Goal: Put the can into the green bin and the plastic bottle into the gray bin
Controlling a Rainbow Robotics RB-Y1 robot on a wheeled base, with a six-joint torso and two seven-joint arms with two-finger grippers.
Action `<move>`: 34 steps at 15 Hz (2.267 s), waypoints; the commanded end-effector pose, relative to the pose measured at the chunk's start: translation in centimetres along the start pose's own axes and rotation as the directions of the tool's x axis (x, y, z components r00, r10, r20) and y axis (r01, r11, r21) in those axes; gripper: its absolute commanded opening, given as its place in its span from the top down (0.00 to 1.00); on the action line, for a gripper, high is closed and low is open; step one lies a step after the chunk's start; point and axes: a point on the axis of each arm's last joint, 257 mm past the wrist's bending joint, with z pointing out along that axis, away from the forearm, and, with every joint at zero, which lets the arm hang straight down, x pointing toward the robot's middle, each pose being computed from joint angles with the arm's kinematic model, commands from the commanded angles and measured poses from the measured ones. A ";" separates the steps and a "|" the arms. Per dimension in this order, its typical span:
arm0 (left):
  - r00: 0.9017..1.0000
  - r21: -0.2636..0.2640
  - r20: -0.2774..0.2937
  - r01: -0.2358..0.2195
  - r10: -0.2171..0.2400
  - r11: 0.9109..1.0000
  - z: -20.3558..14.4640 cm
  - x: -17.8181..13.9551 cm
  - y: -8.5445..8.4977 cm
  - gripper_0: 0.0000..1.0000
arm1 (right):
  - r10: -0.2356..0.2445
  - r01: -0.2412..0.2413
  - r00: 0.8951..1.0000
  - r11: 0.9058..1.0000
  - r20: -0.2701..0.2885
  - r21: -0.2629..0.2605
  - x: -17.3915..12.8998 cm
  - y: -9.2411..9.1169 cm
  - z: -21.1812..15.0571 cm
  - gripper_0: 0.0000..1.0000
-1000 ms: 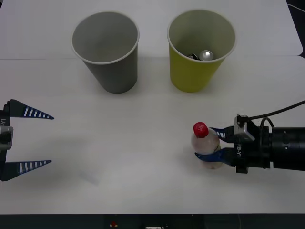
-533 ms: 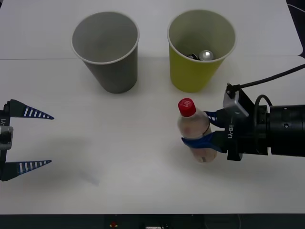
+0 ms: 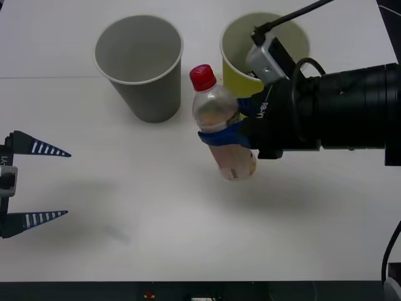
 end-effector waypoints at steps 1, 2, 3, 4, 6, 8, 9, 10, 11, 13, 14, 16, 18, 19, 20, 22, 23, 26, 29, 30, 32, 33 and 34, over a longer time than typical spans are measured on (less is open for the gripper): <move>1.000 0.000 0.000 0.000 0.000 1.000 0.0 0.0 0.0 0.00 | 0.027 -0.027 1.000 0.999 0.002 0.039 -3.2 -0.7 1.6 1.00; 1.000 0.000 0.000 0.000 0.000 1.000 0.0 0.0 0.0 0.00 | 0.022 -0.022 1.000 0.999 0.006 0.043 -4.5 -1.5 2.2 1.00; 1.000 0.000 0.000 0.000 0.000 1.000 0.0 0.0 0.0 0.00 | 0.024 -0.024 1.000 0.999 0.010 0.042 -5.5 -2.1 2.6 1.00; 1.000 0.000 0.000 0.000 0.000 1.000 0.0 0.0 0.0 0.00 | 0.018 -0.018 1.000 0.999 0.014 0.046 -6.7 -2.7 2.9 1.00; 1.000 0.000 0.000 0.000 0.000 1.000 0.0 0.0 0.0 0.00 | 0.019 -0.020 1.000 0.998 0.012 0.054 -9.1 -4.3 3.8 1.00; 1.000 0.000 0.000 0.000 0.000 1.000 0.0 0.0 0.0 0.00 | 0.020 -0.022 1.000 0.998 0.018 0.067 -11.9 -5.9 4.7 1.00; 1.000 0.000 0.000 0.000 0.000 1.000 0.0 0.0 0.0 0.00 | 0.025 -0.026 0.999 0.997 0.026 0.073 -12.9 -6.6 4.9 1.00; 1.000 0.000 0.000 0.000 0.000 1.000 0.0 0.0 0.0 0.00 | 0.036 -0.039 0.999 0.996 0.040 0.079 -14.5 -7.5 5.5 1.00; 1.000 0.000 0.000 0.000 0.000 1.000 0.0 0.0 0.0 0.00 | 0.046 -0.050 0.998 0.995 0.050 0.085 -15.6 -8.3 6.0 1.00; 1.000 0.000 0.000 0.000 0.000 1.000 0.0 0.0 0.0 0.00 | 0.075 -0.083 0.994 0.992 0.081 0.098 -18.0 -10.0 7.4 1.00; 1.000 0.000 0.000 0.000 0.000 1.000 0.0 0.0 0.0 0.00 | 0.089 -0.099 0.992 0.989 0.094 0.108 -19.1 -11.0 7.9 1.00; 1.000 0.000 0.000 0.000 0.000 1.000 0.0 0.0 0.0 0.00 | 0.102 -0.118 0.987 0.984 0.121 0.131 -21.4 -12.8 9.4 1.00; 1.000 0.000 0.000 0.000 0.000 1.000 0.0 0.0 0.0 0.00 | 0.103 -0.126 0.983 0.981 0.155 0.149 -23.1 -14.3 11.3 1.00; 1.000 0.000 0.000 0.000 0.000 1.000 0.0 0.0 0.0 0.00 | 0.104 -0.131 0.981 0.978 0.166 0.164 -23.8 -15.1 12.3 1.00; 1.000 0.000 0.000 0.000 0.000 1.000 0.0 0.0 0.0 0.00 | 0.098 -0.130 0.979 0.976 0.177 0.177 -24.3 -15.7 13.2 1.00; 1.000 0.000 0.000 0.000 0.000 1.000 0.0 0.0 0.0 0.00 | 0.098 -0.131 0.980 0.973 0.174 0.189 -24.4 -16.4 15.1 1.00; 1.000 0.000 0.000 0.000 0.000 1.000 0.0 0.0 0.0 0.00 | 0.101 -0.131 0.982 0.972 0.157 0.196 -24.0 -16.6 16.0 1.00; 1.000 0.000 0.000 0.000 0.000 1.000 0.0 0.0 0.0 0.00 | 0.104 -0.118 0.991 0.972 0.079 0.204 -23.0 -17.0 17.6 1.00; 1.000 0.000 0.000 0.000 0.000 1.000 0.0 0.0 0.0 0.00 | 0.105 -0.117 0.992 0.972 0.068 0.204 -22.3 -16.9 19.2 1.00; 1.000 0.000 0.000 0.000 0.000 1.000 0.0 0.0 0.0 0.00 | 0.094 -0.107 0.993 0.971 0.069 0.212 -22.2 -16.8 19.7 1.00; 1.000 0.000 0.000 0.000 0.000 1.000 0.0 0.0 0.0 0.00 | 0.092 -0.101 0.994 0.970 0.054 0.219 -21.6 -16.8 20.0 1.00; 1.000 0.000 0.000 0.000 0.000 1.000 0.0 0.0 0.0 0.00 | 0.091 -0.100 0.995 0.971 0.052 0.218 -21.6 -16.7 20.1 1.00; 1.000 0.000 0.000 0.000 0.000 1.000 0.0 0.0 0.0 0.00 | 0.088 -0.097 0.995 0.971 0.048 0.219 -21.5 -16.7 20.1 1.00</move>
